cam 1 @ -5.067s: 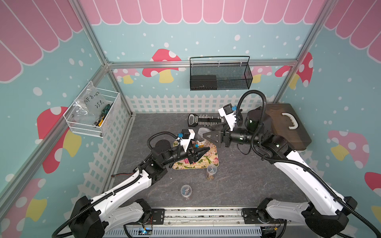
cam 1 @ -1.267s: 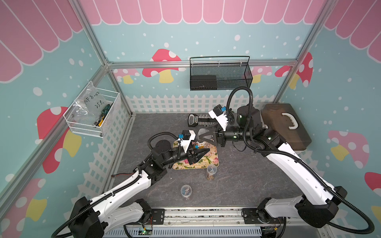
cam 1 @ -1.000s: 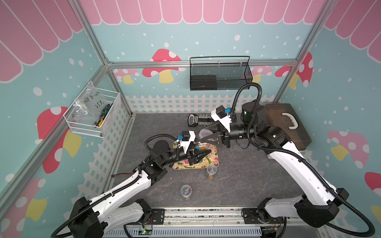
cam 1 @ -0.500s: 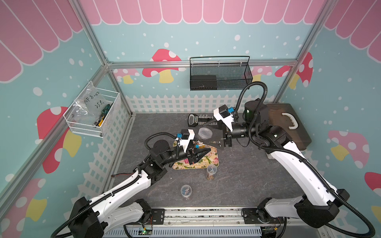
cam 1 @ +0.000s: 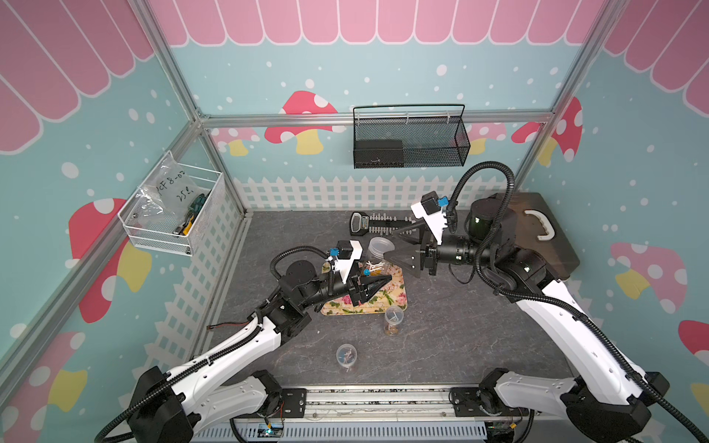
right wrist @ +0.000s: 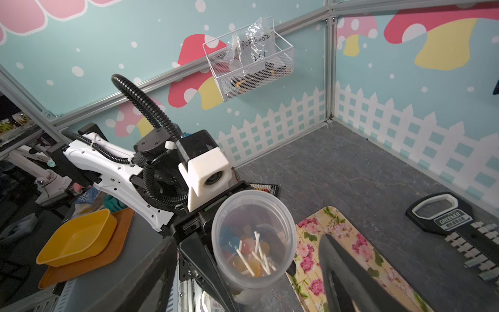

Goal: Pour the candies out of the jar
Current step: Unscrew the lid from the jar.

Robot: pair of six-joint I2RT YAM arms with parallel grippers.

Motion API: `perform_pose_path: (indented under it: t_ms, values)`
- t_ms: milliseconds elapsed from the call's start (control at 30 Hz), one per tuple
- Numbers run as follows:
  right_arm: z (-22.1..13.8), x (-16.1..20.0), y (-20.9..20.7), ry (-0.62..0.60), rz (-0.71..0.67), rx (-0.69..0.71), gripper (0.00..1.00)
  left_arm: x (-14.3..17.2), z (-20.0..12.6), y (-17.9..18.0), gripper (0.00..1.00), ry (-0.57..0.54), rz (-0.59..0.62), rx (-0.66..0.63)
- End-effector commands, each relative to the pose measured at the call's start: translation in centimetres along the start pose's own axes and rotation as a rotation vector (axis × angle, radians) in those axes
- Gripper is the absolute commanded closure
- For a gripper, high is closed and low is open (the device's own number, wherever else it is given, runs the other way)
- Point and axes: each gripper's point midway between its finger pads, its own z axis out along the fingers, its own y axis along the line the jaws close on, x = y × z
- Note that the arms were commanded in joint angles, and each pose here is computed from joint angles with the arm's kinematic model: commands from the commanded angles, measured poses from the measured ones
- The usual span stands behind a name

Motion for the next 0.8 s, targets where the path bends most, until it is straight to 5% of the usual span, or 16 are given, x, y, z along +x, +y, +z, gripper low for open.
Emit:
perform_pose_path:
  t_ms: [0, 467, 767]
  values:
    - [0.3, -0.5, 0.0, -0.02, 0.076, 0.011, 0.2, -0.1, -0.2, 0.2, 0.48, -0.012, 0.014, -0.012]
    - [2.3, 0.1, 0.2, 0.017, 0.085, -0.013, 0.28, 0.2, -0.3, 0.2, 0.48, -0.007, 0.004, -0.012]
    - [2.9, 0.1, 0.5, 0.029, 0.064, -0.047, 0.48, 0.2, -0.5, 0.1, 0.48, -0.007, 0.004, -0.016]
